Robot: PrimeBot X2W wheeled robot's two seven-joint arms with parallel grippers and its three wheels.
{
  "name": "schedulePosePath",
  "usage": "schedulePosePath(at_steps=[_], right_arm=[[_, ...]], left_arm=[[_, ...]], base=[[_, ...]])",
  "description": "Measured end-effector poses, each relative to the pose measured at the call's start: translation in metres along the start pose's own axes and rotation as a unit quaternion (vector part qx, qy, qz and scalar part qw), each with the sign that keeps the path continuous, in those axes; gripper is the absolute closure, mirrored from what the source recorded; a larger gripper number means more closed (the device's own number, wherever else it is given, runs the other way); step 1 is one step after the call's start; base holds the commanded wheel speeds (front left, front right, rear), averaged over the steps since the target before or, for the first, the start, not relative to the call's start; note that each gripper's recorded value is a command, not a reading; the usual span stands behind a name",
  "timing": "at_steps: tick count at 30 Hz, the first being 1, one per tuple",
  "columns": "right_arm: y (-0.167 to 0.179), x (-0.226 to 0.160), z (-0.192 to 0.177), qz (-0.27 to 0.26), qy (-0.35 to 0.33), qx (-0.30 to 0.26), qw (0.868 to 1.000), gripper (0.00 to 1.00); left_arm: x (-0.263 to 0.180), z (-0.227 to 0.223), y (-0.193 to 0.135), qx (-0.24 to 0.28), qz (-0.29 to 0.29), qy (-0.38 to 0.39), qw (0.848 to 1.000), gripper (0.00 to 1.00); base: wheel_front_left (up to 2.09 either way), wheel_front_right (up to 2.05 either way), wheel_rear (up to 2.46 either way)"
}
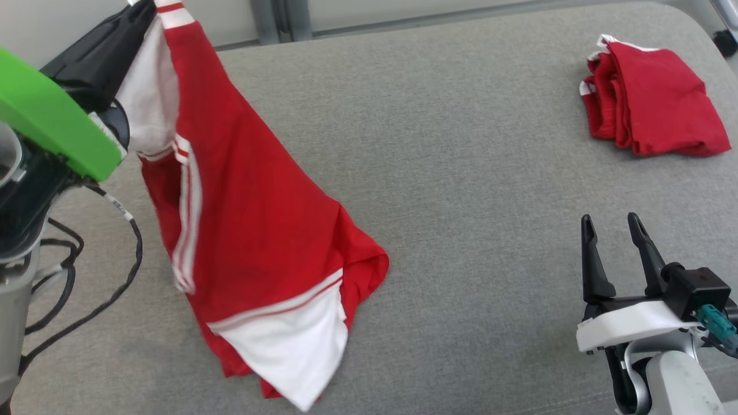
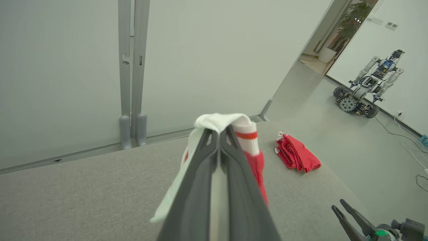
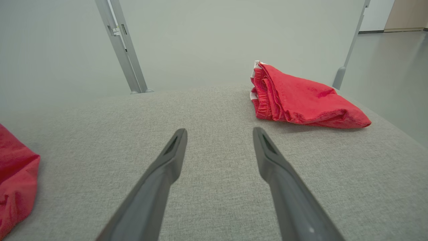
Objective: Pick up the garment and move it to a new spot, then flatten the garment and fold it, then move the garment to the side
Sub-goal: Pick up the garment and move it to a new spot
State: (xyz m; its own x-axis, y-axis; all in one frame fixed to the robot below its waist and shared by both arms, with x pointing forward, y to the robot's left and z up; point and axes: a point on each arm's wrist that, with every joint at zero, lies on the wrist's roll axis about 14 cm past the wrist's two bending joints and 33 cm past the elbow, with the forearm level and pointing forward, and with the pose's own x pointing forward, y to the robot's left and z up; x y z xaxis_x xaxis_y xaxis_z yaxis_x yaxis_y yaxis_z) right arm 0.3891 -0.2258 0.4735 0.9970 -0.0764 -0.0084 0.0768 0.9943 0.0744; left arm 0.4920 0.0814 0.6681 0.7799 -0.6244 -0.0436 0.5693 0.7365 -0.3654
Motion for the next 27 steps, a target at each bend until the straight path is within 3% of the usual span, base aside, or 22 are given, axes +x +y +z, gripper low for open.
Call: schedulePosePath(at_steps=[7,13,14,15,16,17,21,27], right_arm=[[-0.021,-0.004,-0.011,-0.033,0.019,0.011,0.999,0.0],[-0.045,-0.018,-0.02,-0.075,0.037,0.02,0.996,0.0],[-0.049,-0.021,-0.022,-0.082,0.04,0.021,0.996,0.0],[-0.053,-0.023,-0.023,-0.088,0.043,0.022,0.995,0.0],[-0.056,-0.026,-0.026,-0.095,0.048,0.022,0.994,0.0],[-0.06,-0.029,-0.028,-0.102,0.053,0.023,0.993,0.0],[-0.073,-0.039,-0.04,-0.125,0.075,0.016,0.989,0.0],[-0.081,-0.04,-0.045,-0.134,0.086,0.001,0.987,0.0]], left_arm=[[0.08,-0.034,0.031,-0.035,0.016,0.012,0.999,1.0],[0.145,-0.053,0.031,-0.02,0.01,-0.007,1.0,0.98],[0.154,-0.056,0.032,-0.014,0.01,-0.014,1.0,0.88],[0.161,-0.058,0.035,-0.009,0.015,-0.02,1.0,0.67],[0.169,-0.064,0.041,-0.01,0.021,-0.024,0.999,0.56],[0.175,-0.074,0.047,-0.017,0.028,-0.016,0.999,0.0],[0.19,-0.125,0.061,-0.027,0.032,0.038,0.998,0.0],[0.172,-0.152,0.085,0.036,0.045,0.048,0.997,0.0]], base=[[0.0,0.0,0.0],[0.0,0.0,0.0],[0.0,0.0,0.0],[0.0,0.0,0.0],[0.0,0.0,0.0],[0.0,0.0,0.0],[0.0,0.0,0.0],[0.0,0.0,0.0]])
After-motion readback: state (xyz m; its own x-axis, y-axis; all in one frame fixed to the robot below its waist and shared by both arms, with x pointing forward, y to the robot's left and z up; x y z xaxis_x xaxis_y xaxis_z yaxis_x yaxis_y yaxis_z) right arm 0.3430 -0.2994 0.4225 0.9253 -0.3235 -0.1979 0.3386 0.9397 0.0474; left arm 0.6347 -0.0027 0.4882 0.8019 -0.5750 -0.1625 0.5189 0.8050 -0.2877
